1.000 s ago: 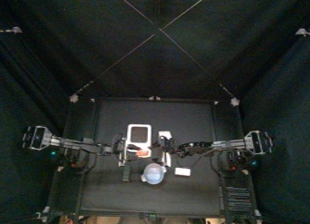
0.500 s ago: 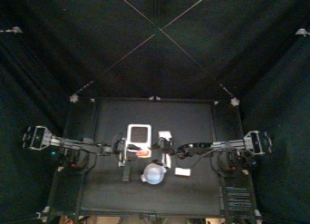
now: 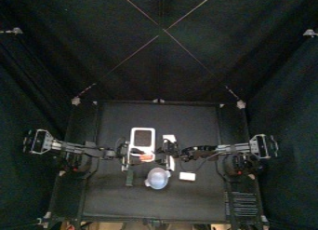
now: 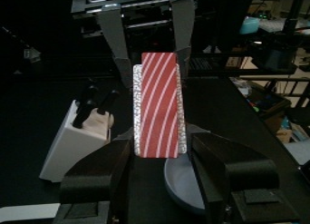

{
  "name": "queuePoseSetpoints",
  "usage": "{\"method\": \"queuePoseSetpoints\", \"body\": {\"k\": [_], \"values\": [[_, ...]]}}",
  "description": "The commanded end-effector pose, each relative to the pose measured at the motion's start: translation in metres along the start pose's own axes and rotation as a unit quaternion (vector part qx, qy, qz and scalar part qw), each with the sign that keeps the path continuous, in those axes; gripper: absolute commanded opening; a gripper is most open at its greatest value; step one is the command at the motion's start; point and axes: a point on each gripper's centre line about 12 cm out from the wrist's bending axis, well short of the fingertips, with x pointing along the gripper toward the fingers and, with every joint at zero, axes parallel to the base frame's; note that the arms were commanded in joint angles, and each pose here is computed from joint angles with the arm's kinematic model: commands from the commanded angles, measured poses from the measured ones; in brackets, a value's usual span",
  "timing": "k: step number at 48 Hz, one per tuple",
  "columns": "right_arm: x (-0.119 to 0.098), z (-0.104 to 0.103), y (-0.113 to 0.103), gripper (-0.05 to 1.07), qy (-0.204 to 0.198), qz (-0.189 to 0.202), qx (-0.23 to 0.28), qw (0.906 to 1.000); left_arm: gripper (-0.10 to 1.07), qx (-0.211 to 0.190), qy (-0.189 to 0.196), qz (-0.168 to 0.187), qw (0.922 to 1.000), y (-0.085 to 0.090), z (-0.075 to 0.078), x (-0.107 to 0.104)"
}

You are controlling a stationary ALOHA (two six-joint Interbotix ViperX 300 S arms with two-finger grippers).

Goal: Hand over salmon sushi

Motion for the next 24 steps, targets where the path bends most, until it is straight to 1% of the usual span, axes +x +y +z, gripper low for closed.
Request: {"method": "queuePoseSetpoints", "body": {"k": [1,3,8,13,14,17,18,24], "values": [[-0.0047,0.0146,0.0024,0.68,-0.02,0.004,0.001,0.9998,0.58,0.0,-0.016,0.001,0.9999,0.0006,0.0084,0.002],[-0.0051,0.0138,0.0023,0.67,-0.019,0.004,0.002,0.9998,0.59,-0.004,-0.016,0.003,0.9999,0.0011,0.0084,0.002],[-0.006,0.0122,0.0021,0.66,-0.018,0.004,0.002,0.9998,0.67,-0.01,-0.016,0.008,0.9998,0.0022,0.0081,0.0006],[-0.0082,0.0127,0.0024,0.66,-0.019,0.004,0.002,0.9998,0.79,-0.012,-0.016,0.009,0.9997,0.0025,0.0077,-0.0013],[-0.0087,0.012,0.0023,0.66,-0.019,0.004,0.003,0.9998,0.83,-0.014,-0.017,0.01,0.9997,0.0027,0.008,-0.0019],[-0.01,0.0109,0.0022,0.66,-0.018,0.004,0.004,0.9998,0.89,-0.017,-0.02,0.013,0.9996,0.0036,0.009,-0.0028],[-0.0109,0.0106,0.0022,0.66,-0.018,0.004,0.006,0.9998,0.93,-0.019,-0.021,0.014,0.9995,0.0038,0.0095,-0.0035],[-0.0135,0.0091,0.002,0.66,-0.018,0.004,0.013,0.9997,1.03,-0.023,-0.034,0.017,0.999,0.0042,0.0117,-0.0075]]}}
